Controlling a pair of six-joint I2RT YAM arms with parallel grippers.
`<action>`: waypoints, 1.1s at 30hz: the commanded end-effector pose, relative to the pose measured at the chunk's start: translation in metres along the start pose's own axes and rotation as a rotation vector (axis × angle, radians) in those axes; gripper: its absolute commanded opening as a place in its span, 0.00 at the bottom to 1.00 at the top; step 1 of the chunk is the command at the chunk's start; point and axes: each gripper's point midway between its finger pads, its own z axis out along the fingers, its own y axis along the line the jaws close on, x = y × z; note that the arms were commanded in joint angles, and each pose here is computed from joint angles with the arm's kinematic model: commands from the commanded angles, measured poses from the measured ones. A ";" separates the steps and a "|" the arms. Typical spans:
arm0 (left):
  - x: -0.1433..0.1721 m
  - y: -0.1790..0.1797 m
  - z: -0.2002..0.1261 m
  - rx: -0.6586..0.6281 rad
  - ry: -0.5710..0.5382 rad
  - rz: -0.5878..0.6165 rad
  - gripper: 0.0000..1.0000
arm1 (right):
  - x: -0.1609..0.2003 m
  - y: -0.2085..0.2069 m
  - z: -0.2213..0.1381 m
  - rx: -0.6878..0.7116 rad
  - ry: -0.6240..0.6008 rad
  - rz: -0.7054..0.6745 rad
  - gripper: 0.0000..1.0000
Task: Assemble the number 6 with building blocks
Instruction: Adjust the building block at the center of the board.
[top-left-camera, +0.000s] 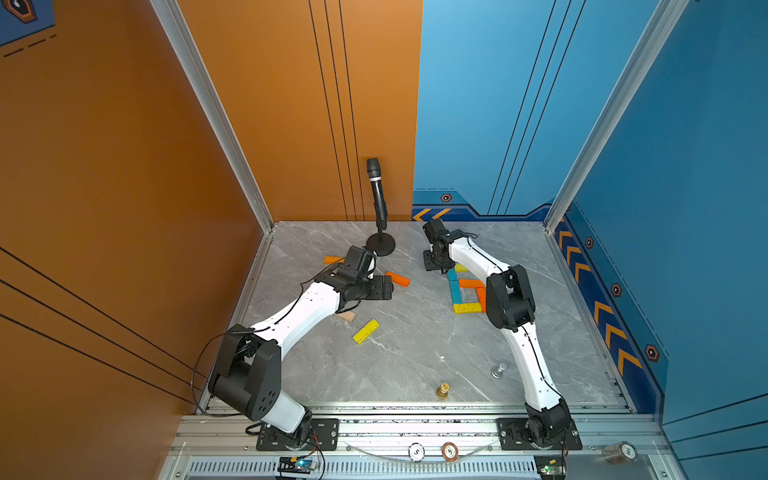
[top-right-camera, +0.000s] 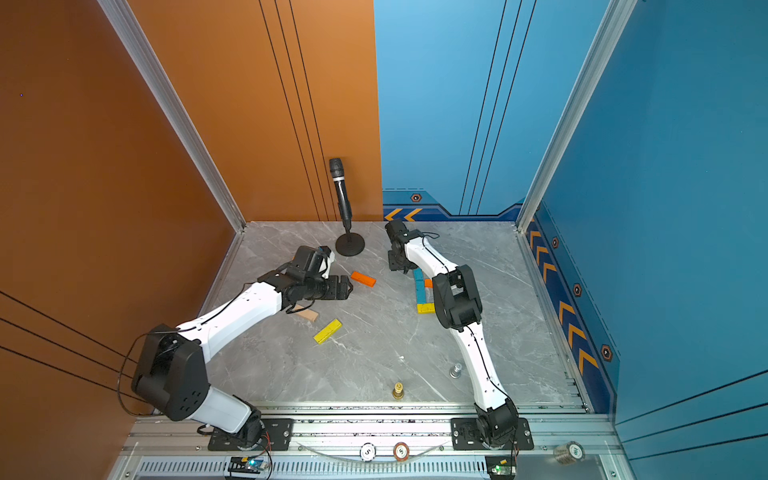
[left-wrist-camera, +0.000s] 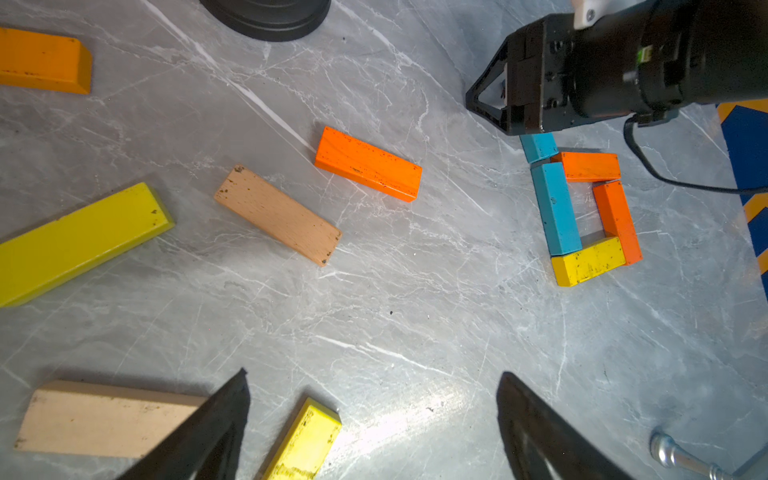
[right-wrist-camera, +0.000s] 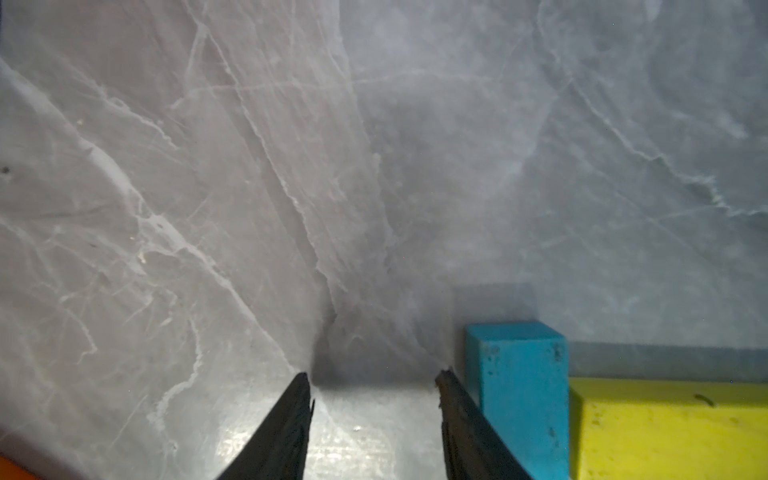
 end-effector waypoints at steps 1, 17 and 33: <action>0.003 0.000 -0.002 -0.007 0.000 0.004 0.93 | 0.009 -0.012 0.003 0.053 0.036 0.015 0.52; 0.002 -0.003 0.001 0.002 0.001 0.006 0.93 | 0.012 -0.019 -0.001 0.075 0.044 0.003 0.53; 0.001 -0.009 0.001 0.014 -0.003 0.015 0.93 | 0.004 -0.016 -0.016 0.035 0.020 0.013 0.55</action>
